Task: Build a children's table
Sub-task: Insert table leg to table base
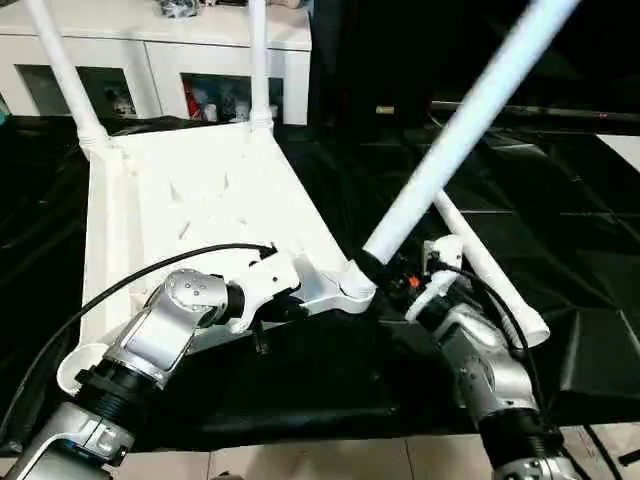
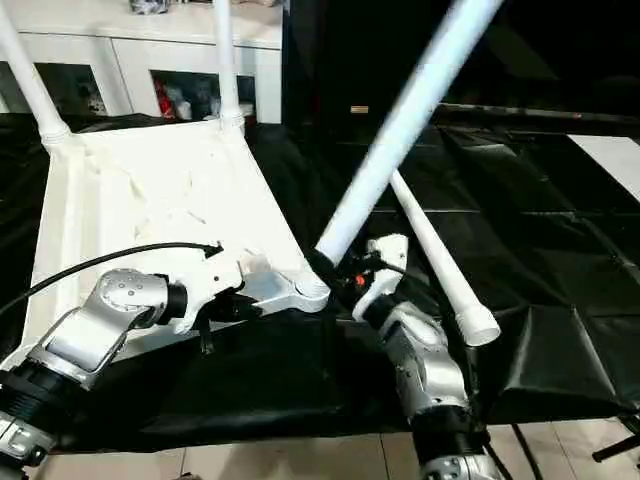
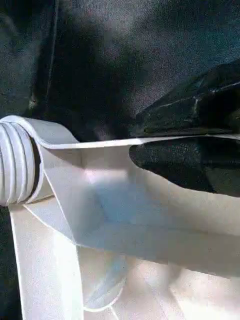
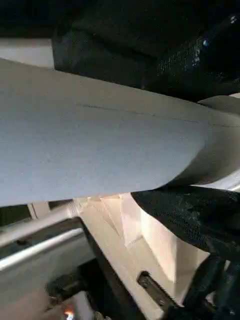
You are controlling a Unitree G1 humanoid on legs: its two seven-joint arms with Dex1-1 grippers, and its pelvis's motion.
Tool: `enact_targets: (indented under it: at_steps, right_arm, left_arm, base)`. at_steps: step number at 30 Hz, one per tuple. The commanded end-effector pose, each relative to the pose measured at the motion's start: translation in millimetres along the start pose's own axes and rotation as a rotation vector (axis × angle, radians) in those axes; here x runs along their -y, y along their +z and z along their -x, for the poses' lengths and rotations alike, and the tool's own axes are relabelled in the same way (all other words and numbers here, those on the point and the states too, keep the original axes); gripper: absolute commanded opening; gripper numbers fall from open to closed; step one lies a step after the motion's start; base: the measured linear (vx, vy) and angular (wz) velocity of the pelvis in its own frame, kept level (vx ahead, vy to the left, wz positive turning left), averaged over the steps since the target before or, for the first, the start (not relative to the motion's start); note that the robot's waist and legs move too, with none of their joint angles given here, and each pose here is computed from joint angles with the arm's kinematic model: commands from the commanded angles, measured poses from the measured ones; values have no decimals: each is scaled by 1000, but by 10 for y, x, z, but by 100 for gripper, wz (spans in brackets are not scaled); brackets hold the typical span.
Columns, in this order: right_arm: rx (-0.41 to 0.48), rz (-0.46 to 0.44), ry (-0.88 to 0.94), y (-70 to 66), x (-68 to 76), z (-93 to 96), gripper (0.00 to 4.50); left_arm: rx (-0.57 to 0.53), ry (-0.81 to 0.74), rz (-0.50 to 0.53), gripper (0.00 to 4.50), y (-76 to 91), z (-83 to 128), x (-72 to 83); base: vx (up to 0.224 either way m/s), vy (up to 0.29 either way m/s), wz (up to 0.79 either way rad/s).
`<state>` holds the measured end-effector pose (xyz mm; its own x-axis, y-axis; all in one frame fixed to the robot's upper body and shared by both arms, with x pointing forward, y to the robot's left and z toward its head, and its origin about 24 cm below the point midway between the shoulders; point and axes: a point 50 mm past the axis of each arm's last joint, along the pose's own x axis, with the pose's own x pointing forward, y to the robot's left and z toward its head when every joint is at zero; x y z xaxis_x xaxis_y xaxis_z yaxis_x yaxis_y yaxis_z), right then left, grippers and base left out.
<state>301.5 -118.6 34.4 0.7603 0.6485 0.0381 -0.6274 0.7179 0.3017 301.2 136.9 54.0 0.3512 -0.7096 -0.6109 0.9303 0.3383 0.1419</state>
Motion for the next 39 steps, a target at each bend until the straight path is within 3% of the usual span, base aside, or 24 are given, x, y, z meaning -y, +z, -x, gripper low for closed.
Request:
enact_targets:
  at_steps: [1,4,16,21,39]
  right_arm:
    - [-169,14,-21,-254,59,143,189]
    - [-196,66,23,-203,47,112,189]
    - [-345,97,83,-162,148,30,189]
    - [-403,124,205,-1,172,-60,189]
    - [-548,92,419,-42,181,100,189]
  left_arm:
    - [5,49,-50,0,70,69,-110]
    - [0,46,-53,0,58,72,-109]
    - [-4,34,-69,0,49,69,-107]
    - [-2,12,-81,0,44,72,-89]
    - [53,-131,-147,0,95,131,40]
  base:
    - [0,0,0]
    - [0,0,0]
    - [0,0,0]
    - [0,0,0]
    - [0,0,0]
